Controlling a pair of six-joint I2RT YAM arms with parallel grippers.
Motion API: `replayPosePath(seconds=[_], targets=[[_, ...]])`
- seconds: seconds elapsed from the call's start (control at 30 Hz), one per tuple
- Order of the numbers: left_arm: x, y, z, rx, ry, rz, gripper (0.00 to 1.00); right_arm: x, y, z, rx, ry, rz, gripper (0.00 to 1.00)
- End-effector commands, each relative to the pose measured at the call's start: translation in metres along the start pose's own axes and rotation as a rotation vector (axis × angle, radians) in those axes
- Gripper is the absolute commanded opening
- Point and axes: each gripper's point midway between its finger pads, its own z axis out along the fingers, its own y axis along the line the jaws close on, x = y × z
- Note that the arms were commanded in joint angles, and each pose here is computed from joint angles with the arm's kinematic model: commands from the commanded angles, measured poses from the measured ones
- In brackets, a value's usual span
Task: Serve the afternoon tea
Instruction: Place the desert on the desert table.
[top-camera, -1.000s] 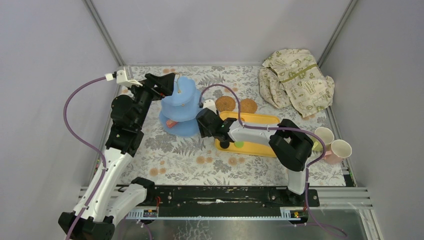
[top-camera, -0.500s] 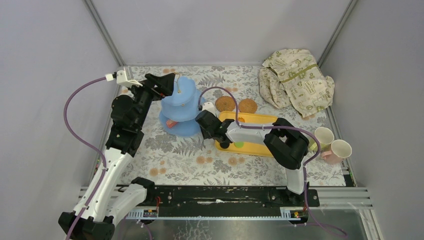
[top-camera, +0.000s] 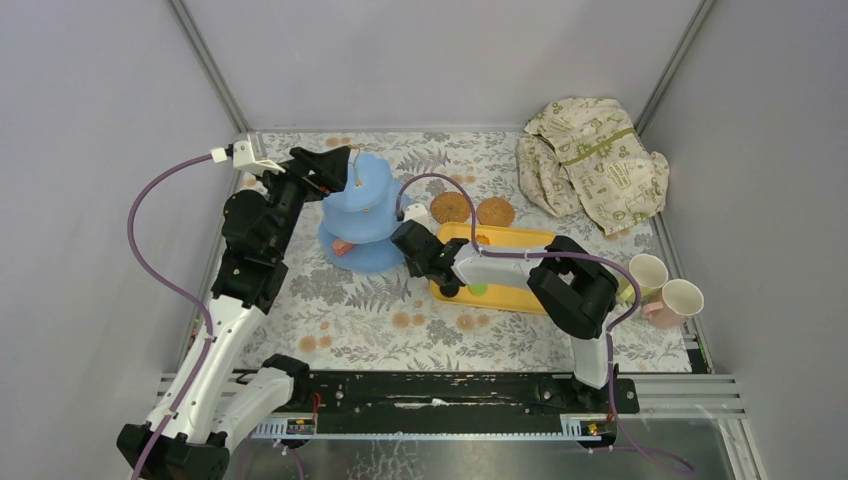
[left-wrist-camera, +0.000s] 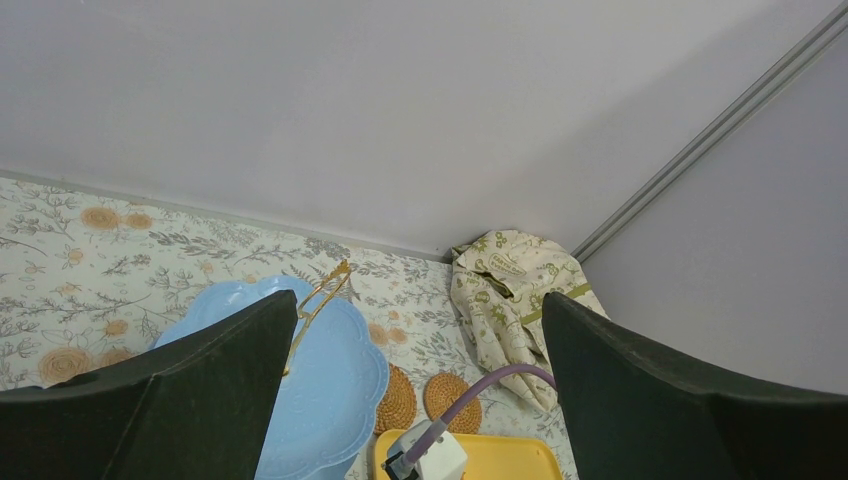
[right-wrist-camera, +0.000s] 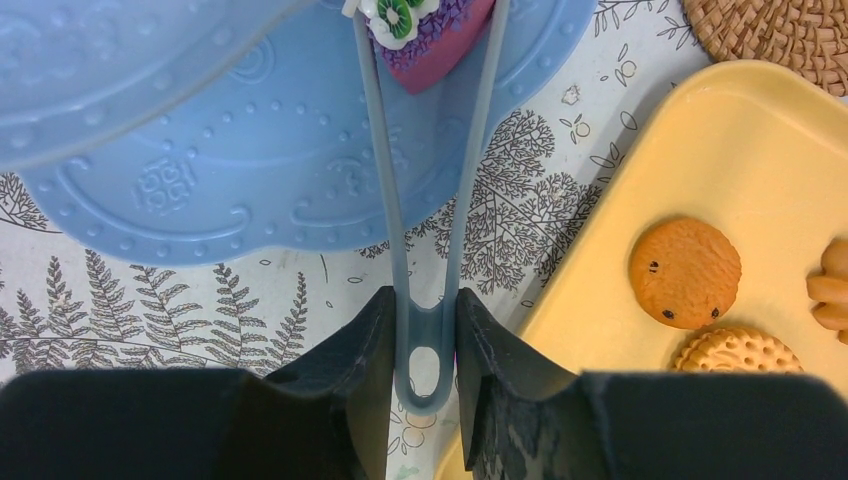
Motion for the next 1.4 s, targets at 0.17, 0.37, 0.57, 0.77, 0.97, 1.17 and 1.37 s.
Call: replayPosePath(seconds=[0.17, 0.37, 0.57, 0.77, 0.97, 1.17, 1.37], targets=[[-0.006, -0.003, -0.001, 0.006, -0.024, -0.006, 1.0, -0.027, -0.001, -0.021, -0.004, -0.076, 0.024, 0.31], [-0.007, -0.004, -0.001, 0.008, -0.024, -0.008, 1.0, -0.027, -0.001, -0.022, 0.0, -0.063, 0.022, 0.33], [-0.009, -0.006, -0.001, 0.013, -0.027, -0.01, 1.0, -0.023, -0.002, -0.023, -0.002, -0.055, 0.024, 0.34], [-0.01, -0.007, -0.002, 0.016, -0.027, -0.012, 1.0, -0.021, -0.002, -0.022, -0.001, -0.048, 0.026, 0.37], [-0.011, -0.008, -0.002, 0.019, -0.029, -0.013, 1.0, -0.019, -0.003, -0.023, -0.003, -0.044, 0.024, 0.35], [-0.011, -0.009, -0.003, 0.021, -0.028, -0.019, 1.0, -0.018, -0.004, -0.028, -0.008, -0.048, 0.03, 0.34], [-0.012, -0.01, -0.004, 0.023, -0.028, -0.024, 0.99, -0.016, -0.006, -0.034, -0.016, -0.049, 0.035, 0.33]])
